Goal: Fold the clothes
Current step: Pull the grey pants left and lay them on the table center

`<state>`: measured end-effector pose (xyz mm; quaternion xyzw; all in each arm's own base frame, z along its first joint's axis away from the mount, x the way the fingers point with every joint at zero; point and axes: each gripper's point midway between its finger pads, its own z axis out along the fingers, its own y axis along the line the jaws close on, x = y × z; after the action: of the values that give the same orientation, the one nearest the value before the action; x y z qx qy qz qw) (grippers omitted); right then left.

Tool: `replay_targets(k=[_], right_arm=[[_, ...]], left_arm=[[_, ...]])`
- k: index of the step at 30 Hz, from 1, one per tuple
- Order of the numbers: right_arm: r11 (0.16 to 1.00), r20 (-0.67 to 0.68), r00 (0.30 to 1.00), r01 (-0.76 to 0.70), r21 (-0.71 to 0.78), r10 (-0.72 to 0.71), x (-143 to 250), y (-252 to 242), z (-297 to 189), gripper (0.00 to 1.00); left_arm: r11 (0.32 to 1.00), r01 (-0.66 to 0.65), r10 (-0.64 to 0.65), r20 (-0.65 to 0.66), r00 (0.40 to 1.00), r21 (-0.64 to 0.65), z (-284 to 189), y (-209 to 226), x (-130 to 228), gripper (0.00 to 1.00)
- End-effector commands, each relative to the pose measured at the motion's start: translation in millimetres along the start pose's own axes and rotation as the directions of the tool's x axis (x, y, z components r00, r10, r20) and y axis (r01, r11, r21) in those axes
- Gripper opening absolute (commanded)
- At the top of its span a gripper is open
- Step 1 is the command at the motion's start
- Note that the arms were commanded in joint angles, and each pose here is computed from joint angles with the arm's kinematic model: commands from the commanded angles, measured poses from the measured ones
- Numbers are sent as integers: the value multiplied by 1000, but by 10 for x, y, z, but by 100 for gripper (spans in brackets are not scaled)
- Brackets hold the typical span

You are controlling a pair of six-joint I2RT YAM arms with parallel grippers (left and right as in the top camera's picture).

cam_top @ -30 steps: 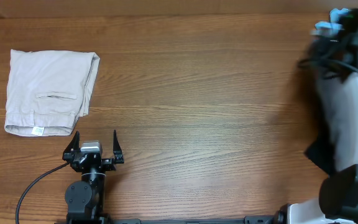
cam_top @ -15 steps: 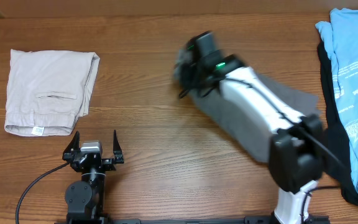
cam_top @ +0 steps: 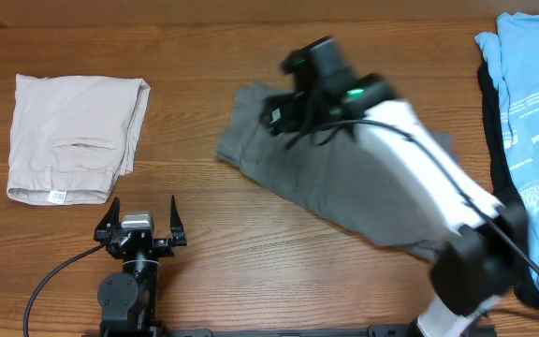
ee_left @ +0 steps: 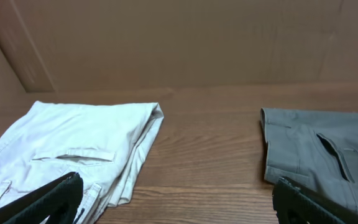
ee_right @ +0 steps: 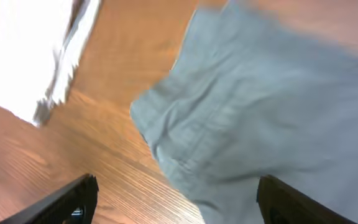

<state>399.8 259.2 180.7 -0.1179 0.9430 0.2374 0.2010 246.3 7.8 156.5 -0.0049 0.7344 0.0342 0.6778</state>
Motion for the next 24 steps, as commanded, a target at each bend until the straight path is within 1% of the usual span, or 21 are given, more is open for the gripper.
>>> replay_targets(k=[1,4,5,7,8,9,10,11,12,13,17,20,24], right_arm=[[994,101,992,-81,74,73,-144,-367,-863,86],[958,43,976,-219,188,214,111,-905,-1117,81],[942,19,965,-261,213,263,205,-1048,-1171,78],[913,-23,940,-323,251,339,376,-1264,-1210,67],[897,-43,927,-349,271,373,461,-1360,-1217,59],[884,-65,913,-370,287,403,552,-1446,-1219,45],[873,-83,900,-386,299,427,632,-1516,-1207,28],[859,-101,885,-405,312,455,728,-1586,-1188,16],[848,-121,870,-421,323,478,824,-1641,-1160,6],[838,-143,855,-433,332,499,928,-1682,-1118,4],[823,-249,799,-463,329,548,1313,-1668,-912,4],[812,-325,753,-464,354,572,1631,-1653,-789,4],[787,-394,687,-477,391,611,1993,-1665,-710,4]], left_arm=[[1000,-22,22,9,1000,-3,-4,5,-11,100],[1000,-22,22,9,1000,-3,-4,5,-11,100],[1000,-22,22,9,1000,-3,-4,5,-11,100],[1000,-22,22,9,1000,-3,-4,5,-11,100],[1000,-23,23,9,1000,-3,-4,5,-11,100],[1000,-23,23,9,1000,-3,-4,5,-11,100],[1000,-22,22,9,1000,-3,-4,5,-11,100],[1000,-23,23,9,1000,-3,-4,5,-11,100],[1000,-22,22,9,1000,-3,-4,5,-11,100],[1000,-22,22,9,1000,-3,-4,5,-11,100],[1000,-22,22,9,1000,-3,-4,5,-11,100],[1000,-22,22,9,1000,-3,-4,5,-11,100],[1000,-23,23,9,1000,-3,-4,5,-11,100]])
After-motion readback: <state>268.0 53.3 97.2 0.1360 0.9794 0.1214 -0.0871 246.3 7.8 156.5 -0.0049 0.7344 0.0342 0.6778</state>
